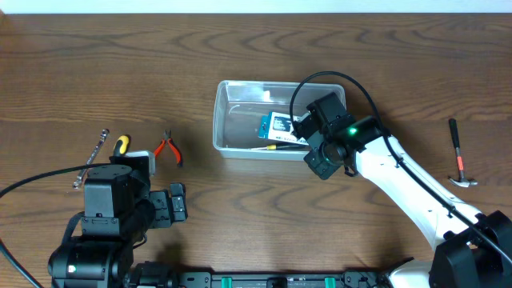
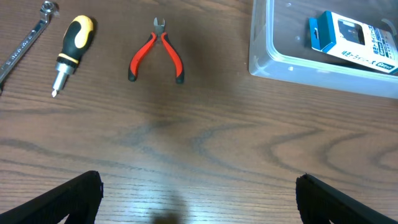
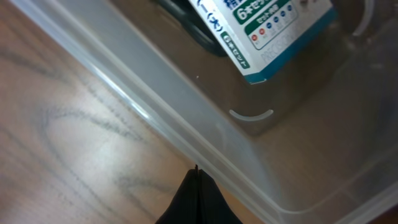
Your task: Pack container
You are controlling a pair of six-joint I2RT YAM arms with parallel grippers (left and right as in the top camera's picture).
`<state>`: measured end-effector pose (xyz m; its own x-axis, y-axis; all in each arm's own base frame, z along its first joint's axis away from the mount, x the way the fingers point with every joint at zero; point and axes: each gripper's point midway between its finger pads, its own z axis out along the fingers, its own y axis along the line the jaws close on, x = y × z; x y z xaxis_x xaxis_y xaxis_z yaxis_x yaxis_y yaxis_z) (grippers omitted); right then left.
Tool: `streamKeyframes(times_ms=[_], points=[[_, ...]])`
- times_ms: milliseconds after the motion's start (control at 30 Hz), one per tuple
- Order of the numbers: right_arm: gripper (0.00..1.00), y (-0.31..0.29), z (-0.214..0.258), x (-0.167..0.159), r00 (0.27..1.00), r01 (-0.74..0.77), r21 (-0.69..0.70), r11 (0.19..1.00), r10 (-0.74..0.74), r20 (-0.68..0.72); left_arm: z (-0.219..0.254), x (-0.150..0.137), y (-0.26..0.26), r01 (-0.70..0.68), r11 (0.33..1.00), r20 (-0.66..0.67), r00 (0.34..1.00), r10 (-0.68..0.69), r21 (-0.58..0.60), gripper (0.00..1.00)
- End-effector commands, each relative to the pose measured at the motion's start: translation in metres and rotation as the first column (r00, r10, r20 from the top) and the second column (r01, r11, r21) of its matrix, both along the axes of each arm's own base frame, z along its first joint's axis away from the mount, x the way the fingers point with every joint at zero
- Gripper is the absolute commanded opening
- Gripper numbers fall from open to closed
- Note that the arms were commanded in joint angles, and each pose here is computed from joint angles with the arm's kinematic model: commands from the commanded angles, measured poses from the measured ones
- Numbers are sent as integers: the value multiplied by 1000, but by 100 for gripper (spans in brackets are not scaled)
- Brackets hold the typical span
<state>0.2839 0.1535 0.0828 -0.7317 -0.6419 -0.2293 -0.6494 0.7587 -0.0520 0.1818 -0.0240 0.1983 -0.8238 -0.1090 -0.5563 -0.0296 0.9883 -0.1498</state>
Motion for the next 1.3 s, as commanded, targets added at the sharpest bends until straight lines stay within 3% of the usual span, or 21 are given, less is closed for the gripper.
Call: streamKeyframes(times_ms=[0,200,333,367,400,433,500,633,733,867,1000,1267], points=[[2,-6,-3,6,999,52,-21,998,-52,13,5,1,1,2,1000,11,1000,-2,9,98],[2,-3,-2,6,999,47,-7,999,-47,17,5,1,1,2,1000,11,1000,-2,9,98],[8,3,13,-3,1000,27,21,999,-27,-1,5,1,1,2,1000,11,1000,-2,9,98],[15,3,23,-4,1000,25,27,999,-25,9,5,1,1,2,1000,11,1000,-2,9,98],[21,3,33,-4,999,24,33,999,-25,21,5,1,1,2,1000,11,1000,-2,9,98],[42,3,43,-4,999,23,43,999,-25,39,5,1,1,2,1000,11,1000,-2,9,98],[99,1,68,-2,995,30,70,997,-36,89,5,1,1,2,1000,11,1000,-2,9,98],[99,-17,119,8,969,78,146,986,-109,220,5,1,1,2,1000,11,1000,-2,9,98],[99,-52,154,17,914,206,210,956,-265,307,5,1,1,2,1000,11,1000,-2,9,98],[99,-147,175,18,663,616,278,737,-676,322,5,1,1,2,1000,11,1000,-2,9,98],[99,-217,157,-2,519,797,200,570,-815,258,5,1,1,2,1000,11,1000,-2,9,98],[99,-300,95,-23,344,938,14,346,-936,76,5,1,1,2,1000,11,1000,-2,9,98]])
